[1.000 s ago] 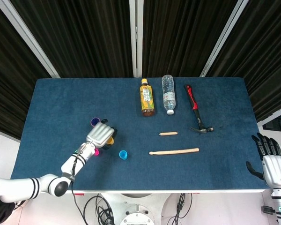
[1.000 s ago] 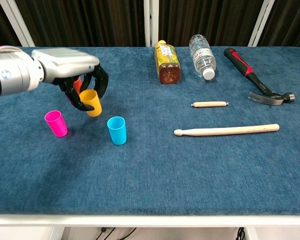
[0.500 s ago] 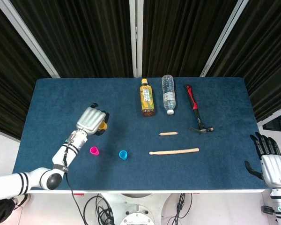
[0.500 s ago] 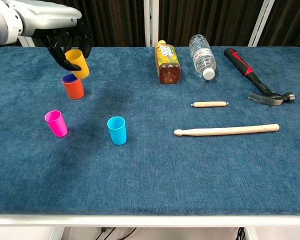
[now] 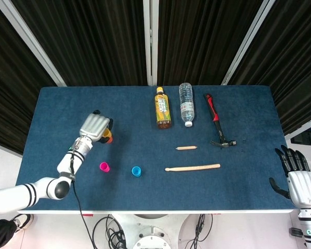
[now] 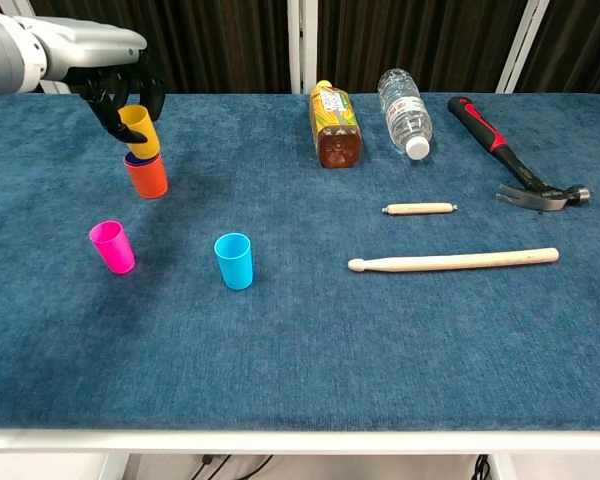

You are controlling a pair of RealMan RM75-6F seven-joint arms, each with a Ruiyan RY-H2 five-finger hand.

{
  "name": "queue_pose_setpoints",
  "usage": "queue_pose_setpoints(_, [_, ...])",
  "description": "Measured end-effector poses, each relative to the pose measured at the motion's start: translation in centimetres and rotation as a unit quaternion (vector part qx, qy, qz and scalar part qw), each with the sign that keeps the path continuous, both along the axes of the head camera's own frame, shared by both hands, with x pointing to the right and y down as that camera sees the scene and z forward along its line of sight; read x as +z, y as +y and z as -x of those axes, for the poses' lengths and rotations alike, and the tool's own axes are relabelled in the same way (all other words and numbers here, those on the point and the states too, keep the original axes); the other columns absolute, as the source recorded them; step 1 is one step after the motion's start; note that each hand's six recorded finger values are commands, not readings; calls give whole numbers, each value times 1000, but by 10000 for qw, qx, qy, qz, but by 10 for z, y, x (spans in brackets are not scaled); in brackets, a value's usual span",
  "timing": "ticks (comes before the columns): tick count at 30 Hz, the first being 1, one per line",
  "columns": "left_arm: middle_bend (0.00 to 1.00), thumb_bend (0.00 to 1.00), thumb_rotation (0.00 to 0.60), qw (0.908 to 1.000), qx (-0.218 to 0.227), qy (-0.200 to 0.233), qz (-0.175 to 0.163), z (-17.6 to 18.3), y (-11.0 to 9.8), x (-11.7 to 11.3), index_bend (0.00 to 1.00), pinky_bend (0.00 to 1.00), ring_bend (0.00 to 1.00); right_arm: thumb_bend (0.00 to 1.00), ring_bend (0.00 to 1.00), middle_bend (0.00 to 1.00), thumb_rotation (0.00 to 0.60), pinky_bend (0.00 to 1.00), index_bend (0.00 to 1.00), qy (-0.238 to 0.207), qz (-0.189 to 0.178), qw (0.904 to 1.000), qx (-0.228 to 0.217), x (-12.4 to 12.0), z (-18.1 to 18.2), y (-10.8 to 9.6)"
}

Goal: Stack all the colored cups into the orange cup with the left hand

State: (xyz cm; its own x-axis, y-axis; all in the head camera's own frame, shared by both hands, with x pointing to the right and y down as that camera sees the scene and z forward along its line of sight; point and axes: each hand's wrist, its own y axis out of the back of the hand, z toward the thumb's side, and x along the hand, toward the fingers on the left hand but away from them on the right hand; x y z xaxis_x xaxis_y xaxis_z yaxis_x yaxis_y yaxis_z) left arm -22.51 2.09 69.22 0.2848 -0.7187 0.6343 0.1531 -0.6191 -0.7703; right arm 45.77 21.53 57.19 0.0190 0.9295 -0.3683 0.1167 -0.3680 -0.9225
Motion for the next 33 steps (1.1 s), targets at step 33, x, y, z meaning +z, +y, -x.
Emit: queue_pose_setpoints(33, [257,193,600,9856,1586,588,-73,-74,84,-42,216,103,285,270,0,0,600,0,0,-8,-66,9999,107,-4,-9,-1])
